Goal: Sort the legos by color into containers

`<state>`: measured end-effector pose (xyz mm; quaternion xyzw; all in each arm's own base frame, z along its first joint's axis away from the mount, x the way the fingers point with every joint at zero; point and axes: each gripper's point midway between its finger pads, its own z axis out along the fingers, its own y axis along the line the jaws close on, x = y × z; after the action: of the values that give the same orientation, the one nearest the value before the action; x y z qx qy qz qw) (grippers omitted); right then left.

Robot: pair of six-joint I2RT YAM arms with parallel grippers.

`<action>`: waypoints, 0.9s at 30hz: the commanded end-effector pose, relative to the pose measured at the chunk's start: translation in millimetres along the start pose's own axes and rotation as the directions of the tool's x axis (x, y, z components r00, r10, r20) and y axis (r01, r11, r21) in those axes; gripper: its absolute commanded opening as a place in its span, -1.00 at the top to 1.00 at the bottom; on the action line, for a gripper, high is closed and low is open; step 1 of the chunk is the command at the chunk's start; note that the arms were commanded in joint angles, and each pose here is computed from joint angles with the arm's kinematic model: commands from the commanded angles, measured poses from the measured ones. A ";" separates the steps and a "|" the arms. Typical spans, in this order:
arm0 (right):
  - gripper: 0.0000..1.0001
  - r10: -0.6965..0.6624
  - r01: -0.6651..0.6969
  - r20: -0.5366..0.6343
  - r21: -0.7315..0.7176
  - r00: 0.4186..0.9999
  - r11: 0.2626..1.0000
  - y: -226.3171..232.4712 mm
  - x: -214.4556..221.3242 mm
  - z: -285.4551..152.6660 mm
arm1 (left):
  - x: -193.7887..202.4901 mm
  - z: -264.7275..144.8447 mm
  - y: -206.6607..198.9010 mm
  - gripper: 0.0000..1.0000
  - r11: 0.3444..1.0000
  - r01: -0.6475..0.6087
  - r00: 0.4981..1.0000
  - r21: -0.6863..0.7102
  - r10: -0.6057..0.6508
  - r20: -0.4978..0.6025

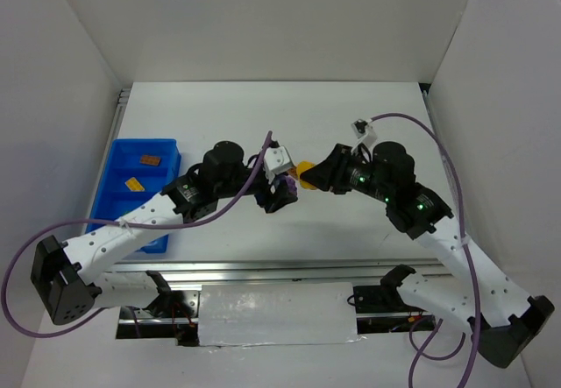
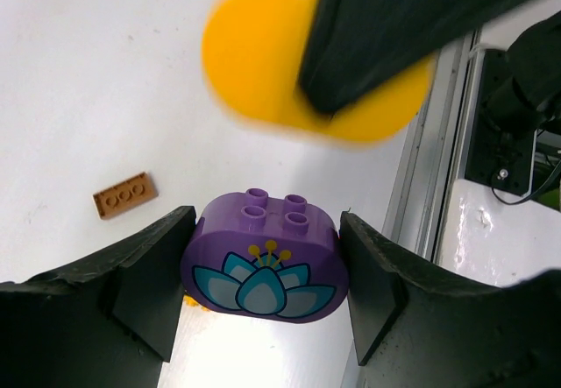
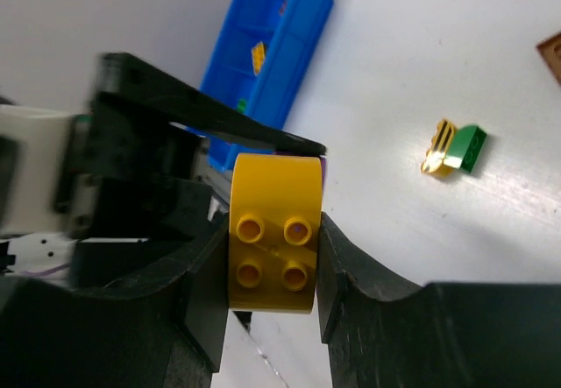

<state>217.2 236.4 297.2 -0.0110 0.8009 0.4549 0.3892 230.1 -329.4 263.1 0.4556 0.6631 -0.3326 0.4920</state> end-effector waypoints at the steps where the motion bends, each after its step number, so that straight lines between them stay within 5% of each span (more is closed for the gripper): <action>1: 1.00 -0.077 0.086 0.101 -0.089 0.992 0.992 29.6 -28.0 -23.7 | 5.0 -3.6 -0.4 1.00 1.000 -0.004 1.000 0.005 0.004 -0.002; 9: 1.00 -0.093 0.098 0.156 -0.025 0.983 0.995 16.7 -37.8 -27.8 | 4.2 -5.4 13.9 1.00 0.996 0.022 1.000 -0.084 -0.023 -0.004; 13: 1.00 -0.132 0.114 0.227 0.092 0.965 0.989 -8.3 -47.8 -40.5 | -6.4 -34.7 67.4 1.00 0.881 0.192 0.981 -0.433 -0.179 0.072; 15: 1.00 -0.147 0.116 0.274 0.124 0.950 0.985 -14.4 -54.1 -49.9 | 9.0 -74.5 113.0 1.00 0.674 0.279 0.954 -0.684 -0.276 0.117; 16: 1.00 -0.154 0.117 0.283 0.144 0.947 0.983 -20.8 -55.0 -51.9 | 10.0 -106.5 142.4 1.00 0.511 0.424 0.894 -0.747 -0.370 0.255; 17: 1.00 -0.158 0.118 0.288 0.152 0.944 0.981 -23.2 -55.4 -53.3 | 37.9 -137.2 156.4 1.00 0.364 0.450 0.853 -0.815 -0.446 0.272; 18: 1.00 -0.165 0.127 0.288 0.146 0.943 0.981 -22.7 -54.8 -53.9 | 48.9 -167.0 164.1 1.00 0.235 0.517 0.795 -0.823 -0.489 0.359; 19: 1.00 -0.165 0.128 0.286 0.144 0.944 0.981 -24.4 -53.9 -52.9 | 77.3 -215.2 186.1 1.00 -0.017 0.599 0.682 -0.800 -0.511 0.522; 21: 1.00 -0.165 0.135 0.261 0.130 0.951 0.982 -28.0 -47.7 -45.7 | 114.2 -263.7 174.4 1.00 -0.235 0.613 0.590 -0.754 -0.498 0.635; 24: 1.00 -0.161 0.137 0.222 0.117 0.962 0.984 -37.8 -36.7 -33.6 | 151.6 -325.0 157.4 1.00 -0.489 0.583 0.540 -0.649 -0.365 0.759; 27: 1.00 -0.167 0.145 0.212 0.116 0.963 0.983 -41.9 -34.6 -28.9 | 183.1 -351.2 141.0 1.00 -0.629 0.506 0.517 -0.590 -0.327 0.791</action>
<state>233.6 174.7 295.8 0.0147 0.7792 0.3767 0.5008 256.8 61.2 223.5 -0.4279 0.7604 0.0412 0.4869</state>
